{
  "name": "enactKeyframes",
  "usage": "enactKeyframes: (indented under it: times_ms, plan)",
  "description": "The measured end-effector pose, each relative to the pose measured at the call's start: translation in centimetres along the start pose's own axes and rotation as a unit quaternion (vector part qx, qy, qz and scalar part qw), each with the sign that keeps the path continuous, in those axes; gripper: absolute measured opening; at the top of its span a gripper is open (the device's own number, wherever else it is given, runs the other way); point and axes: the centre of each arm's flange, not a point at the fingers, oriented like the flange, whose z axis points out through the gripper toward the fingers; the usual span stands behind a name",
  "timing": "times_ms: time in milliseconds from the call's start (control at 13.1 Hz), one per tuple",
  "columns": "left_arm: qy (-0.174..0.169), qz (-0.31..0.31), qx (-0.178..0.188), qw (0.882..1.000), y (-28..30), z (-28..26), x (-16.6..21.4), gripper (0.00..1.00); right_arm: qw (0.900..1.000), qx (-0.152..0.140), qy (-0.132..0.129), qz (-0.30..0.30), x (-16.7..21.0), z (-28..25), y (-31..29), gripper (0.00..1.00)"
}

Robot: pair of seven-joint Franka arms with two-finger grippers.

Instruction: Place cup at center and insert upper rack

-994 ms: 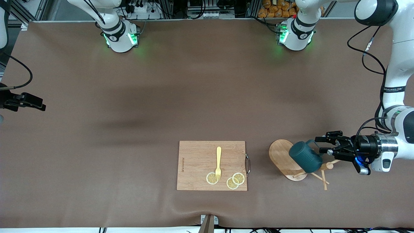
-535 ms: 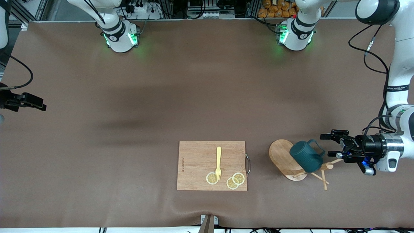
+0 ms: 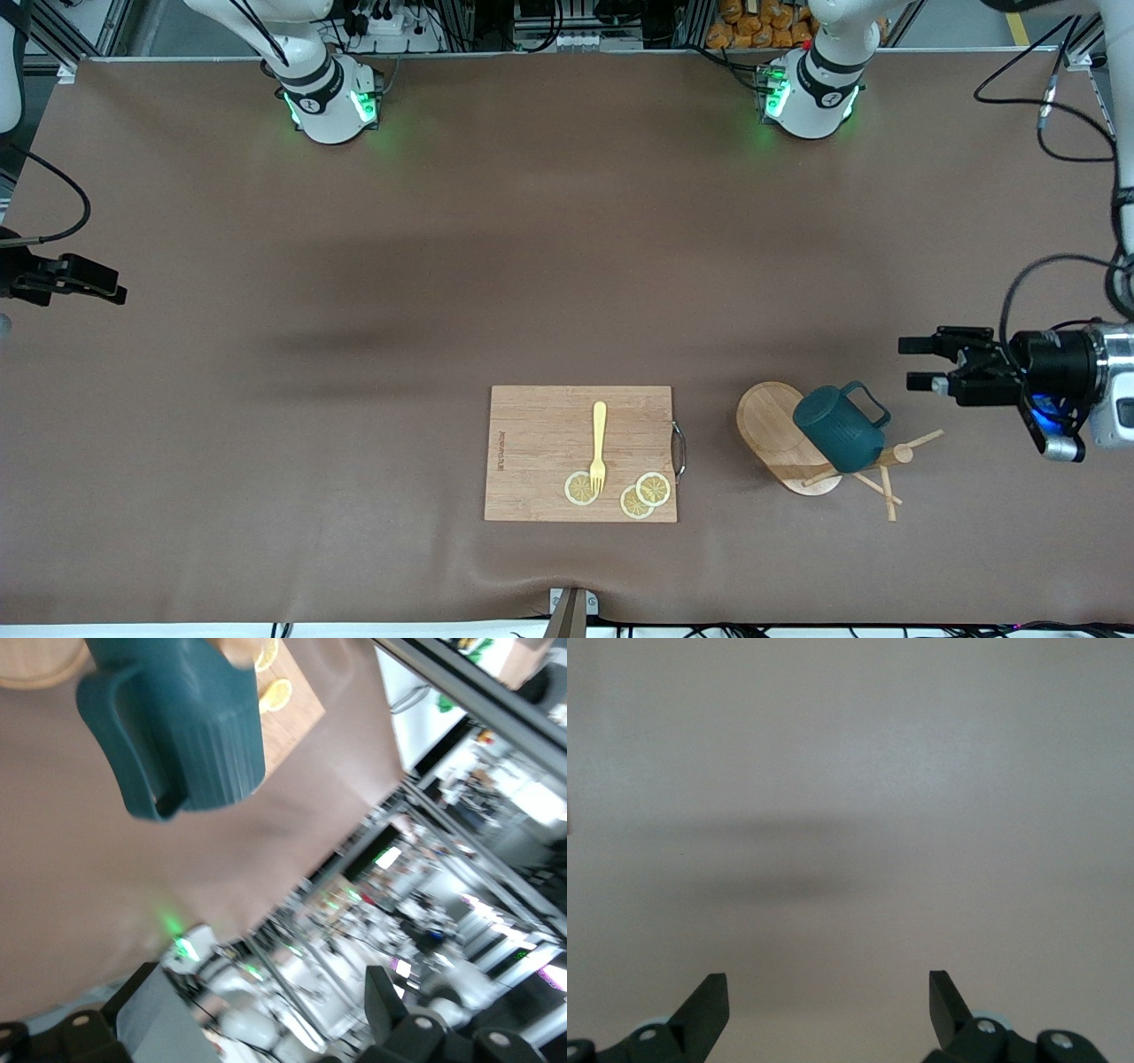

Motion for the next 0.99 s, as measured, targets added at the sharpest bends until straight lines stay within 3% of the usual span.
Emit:
enactKeyframes:
  times_ms: [153, 306, 459, 612, 765, 994]
  plan:
    - [0.046, 0.028, 0.066, 0.996, 2.3, 0.9, -3.4, 1.00, 1.000, 0.000, 0.001, 0.000, 0.0, -0.1, 0.0, 1.00]
    - [0.102, 0.067, 0.165, 0.979, 4.5, 2.8, -7.3, 1.00, 1.000, 0.000, 0.004, -0.002, 0.0, -0.4, -0.3, 1.00]
    - [0.153, 0.116, 0.272, 0.943, 7.0, 5.9, -12.4, 1.00, 1.000, -0.001, 0.007, -0.012, 0.0, -0.7, -1.6, 1.00]
    - [0.192, 0.158, 0.351, 0.903, 8.2, 8.2, -17.0, 1.00, 1.000, -0.002, 0.007, -0.015, 0.0, -0.7, -2.3, 1.00]
    - [0.208, 0.194, 0.398, 0.872, 7.8, 8.3, -20.1, 1.00, 1.000, -0.002, 0.005, 0.002, 0.0, -0.6, -2.2, 1.00]
    - [0.209, 0.237, 0.444, 0.839, 5.3, 5.5, -22.3, 1.00, 1.000, -0.002, 0.001, 0.030, -0.1, -0.4, -2.1, 1.00]
